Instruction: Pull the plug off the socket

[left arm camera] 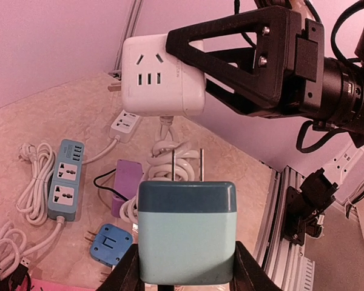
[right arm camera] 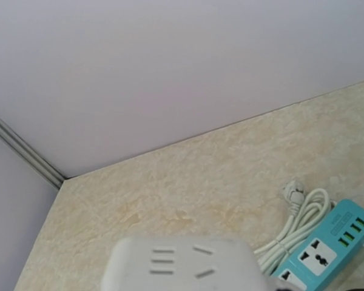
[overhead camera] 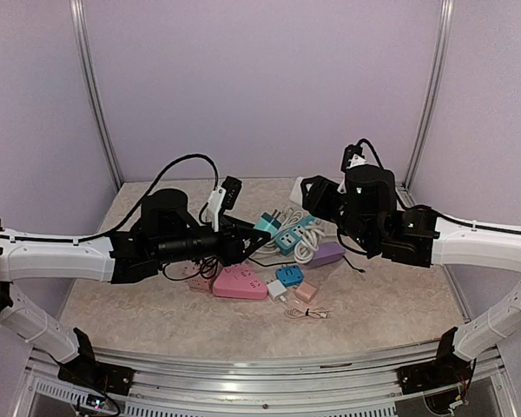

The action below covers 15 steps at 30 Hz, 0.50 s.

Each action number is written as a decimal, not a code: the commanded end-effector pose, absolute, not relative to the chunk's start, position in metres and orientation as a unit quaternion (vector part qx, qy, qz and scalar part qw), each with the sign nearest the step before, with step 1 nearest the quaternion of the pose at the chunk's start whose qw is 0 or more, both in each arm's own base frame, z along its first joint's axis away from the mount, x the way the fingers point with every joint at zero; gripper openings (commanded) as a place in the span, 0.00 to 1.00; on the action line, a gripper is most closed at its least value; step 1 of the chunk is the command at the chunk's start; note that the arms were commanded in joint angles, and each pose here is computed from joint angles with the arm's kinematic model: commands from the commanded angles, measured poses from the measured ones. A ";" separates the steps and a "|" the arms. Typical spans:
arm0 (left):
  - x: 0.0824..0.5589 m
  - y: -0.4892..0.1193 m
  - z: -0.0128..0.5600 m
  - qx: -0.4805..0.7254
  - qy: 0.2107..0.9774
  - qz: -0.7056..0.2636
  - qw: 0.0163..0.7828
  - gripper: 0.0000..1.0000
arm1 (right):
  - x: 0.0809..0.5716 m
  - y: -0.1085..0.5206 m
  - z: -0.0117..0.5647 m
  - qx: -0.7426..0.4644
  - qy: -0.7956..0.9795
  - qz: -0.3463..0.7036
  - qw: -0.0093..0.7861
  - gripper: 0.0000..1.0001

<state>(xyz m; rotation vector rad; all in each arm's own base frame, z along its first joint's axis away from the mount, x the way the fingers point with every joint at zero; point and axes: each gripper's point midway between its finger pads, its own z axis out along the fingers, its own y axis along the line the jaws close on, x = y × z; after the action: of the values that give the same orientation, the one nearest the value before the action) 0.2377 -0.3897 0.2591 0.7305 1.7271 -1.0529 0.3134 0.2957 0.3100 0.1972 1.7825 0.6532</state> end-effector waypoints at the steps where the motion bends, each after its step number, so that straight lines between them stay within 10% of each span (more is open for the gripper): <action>1: 0.249 -0.374 0.244 0.265 0.735 -0.416 0.465 0.00 | 0.315 0.284 0.337 0.098 0.734 0.287 0.608 0.00; 15: 0.281 -0.306 0.195 0.177 0.822 -0.361 0.404 0.00 | 0.311 0.221 0.346 0.132 0.725 0.211 0.642 0.00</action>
<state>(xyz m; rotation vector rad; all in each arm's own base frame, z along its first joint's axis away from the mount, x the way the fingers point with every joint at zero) 0.2811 -0.3179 0.2150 0.4778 1.9655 -0.9386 0.3133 0.2474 0.3279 0.2440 1.7170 0.5302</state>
